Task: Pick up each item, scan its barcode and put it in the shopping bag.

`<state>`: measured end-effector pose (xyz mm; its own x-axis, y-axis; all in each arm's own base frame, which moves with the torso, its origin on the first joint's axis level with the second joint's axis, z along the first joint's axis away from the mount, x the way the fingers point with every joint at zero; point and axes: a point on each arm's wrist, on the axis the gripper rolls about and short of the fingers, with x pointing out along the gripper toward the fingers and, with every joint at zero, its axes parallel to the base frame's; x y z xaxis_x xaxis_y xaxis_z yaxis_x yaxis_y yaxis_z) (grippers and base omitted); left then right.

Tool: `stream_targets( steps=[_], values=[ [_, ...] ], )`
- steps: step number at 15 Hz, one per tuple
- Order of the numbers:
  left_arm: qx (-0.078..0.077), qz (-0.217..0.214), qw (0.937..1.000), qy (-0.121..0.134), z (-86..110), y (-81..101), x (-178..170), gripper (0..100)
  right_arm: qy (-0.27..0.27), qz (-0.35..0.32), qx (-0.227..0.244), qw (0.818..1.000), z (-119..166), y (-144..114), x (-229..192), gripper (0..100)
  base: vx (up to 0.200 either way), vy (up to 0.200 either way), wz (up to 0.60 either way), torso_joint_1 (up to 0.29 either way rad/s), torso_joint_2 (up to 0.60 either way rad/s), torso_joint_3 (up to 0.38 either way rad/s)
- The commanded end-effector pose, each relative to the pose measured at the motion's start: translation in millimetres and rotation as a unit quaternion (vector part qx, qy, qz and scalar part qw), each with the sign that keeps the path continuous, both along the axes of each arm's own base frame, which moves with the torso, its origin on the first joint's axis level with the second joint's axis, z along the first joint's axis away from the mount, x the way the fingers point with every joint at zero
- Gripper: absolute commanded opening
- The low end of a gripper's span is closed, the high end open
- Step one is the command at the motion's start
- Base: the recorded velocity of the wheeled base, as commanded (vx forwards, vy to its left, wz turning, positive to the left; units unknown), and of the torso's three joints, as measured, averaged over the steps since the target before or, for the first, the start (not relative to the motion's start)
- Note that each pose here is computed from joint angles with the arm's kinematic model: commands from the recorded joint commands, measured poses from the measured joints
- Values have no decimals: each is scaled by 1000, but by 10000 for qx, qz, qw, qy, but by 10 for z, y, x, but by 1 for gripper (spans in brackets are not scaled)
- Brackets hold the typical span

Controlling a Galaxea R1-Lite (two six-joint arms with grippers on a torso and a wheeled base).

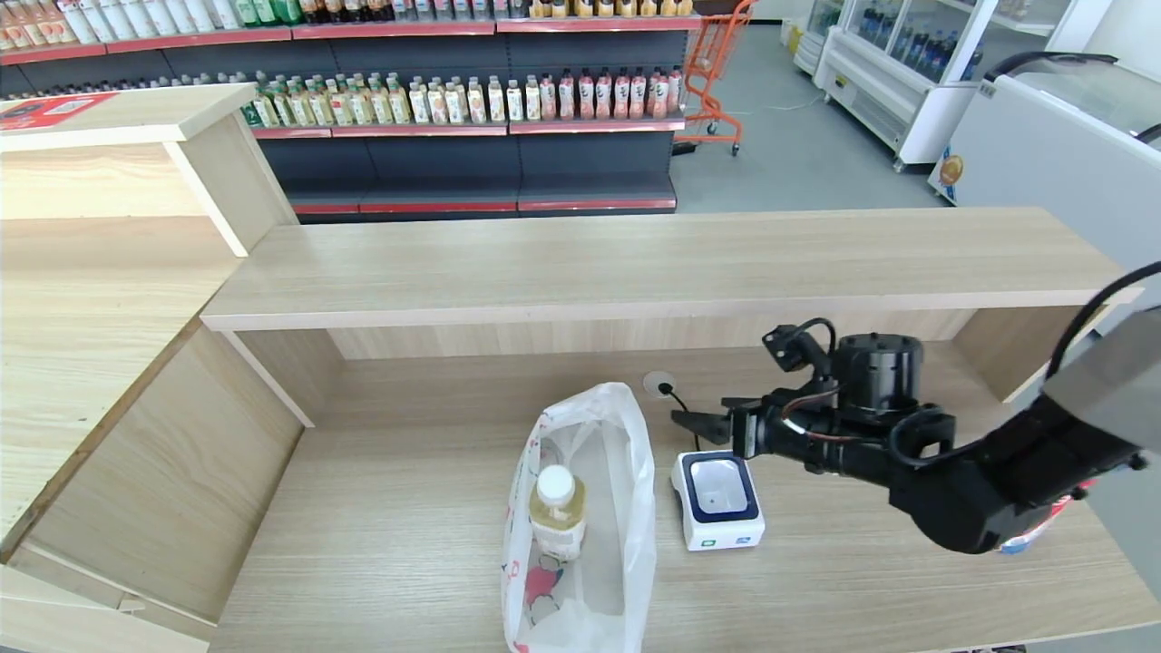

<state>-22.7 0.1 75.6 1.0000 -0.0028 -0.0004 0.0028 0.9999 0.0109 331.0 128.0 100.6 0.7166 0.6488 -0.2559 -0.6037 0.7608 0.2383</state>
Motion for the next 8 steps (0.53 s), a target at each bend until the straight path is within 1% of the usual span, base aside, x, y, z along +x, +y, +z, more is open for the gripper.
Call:
stream_targets(
  steps=[1, 2, 4, 5, 7, 8],
  values=[
    [-1, -2, 10000, -2, 0, 0, 0, 100, -357, -434, 209, 9982, 448, -368, -302, 100, 0, 0, 0, 0, 0, 0],
    [-1, 6, 10000, -2, 0, 0, 0, 100, -441, -625, 227, 9968, 517, -511, -367, 100, 0, 0, 0, 0, 0, 0],
    [-1, -2, 10000, -2, 0, 0, 0, 100, -507, -932, 205, 9941, 576, -712, -458, 100, 0, 0, 0, 0, 0, 0],
    [-1, -2, 10000, -2, 0, 0, 0, 100, -556, -1229, 163, 9907, 613, -900, -537, 100, 0, 0, 0, 0, 0, 0],
    [-1, 6, 10000, -2, 0, 0, 0, 100, -617, -1527, 98, 9863, 657, -1073, -652, 100, 0, 0, 0, 0, 0, 0],
    [-1, 6, 10000, -2, 0, 0, 0, 100, -737, -1714, 69, 9824, 710, -1173, -746, 100, 0, 0, 0, 0, 0, 0]
  ],
)
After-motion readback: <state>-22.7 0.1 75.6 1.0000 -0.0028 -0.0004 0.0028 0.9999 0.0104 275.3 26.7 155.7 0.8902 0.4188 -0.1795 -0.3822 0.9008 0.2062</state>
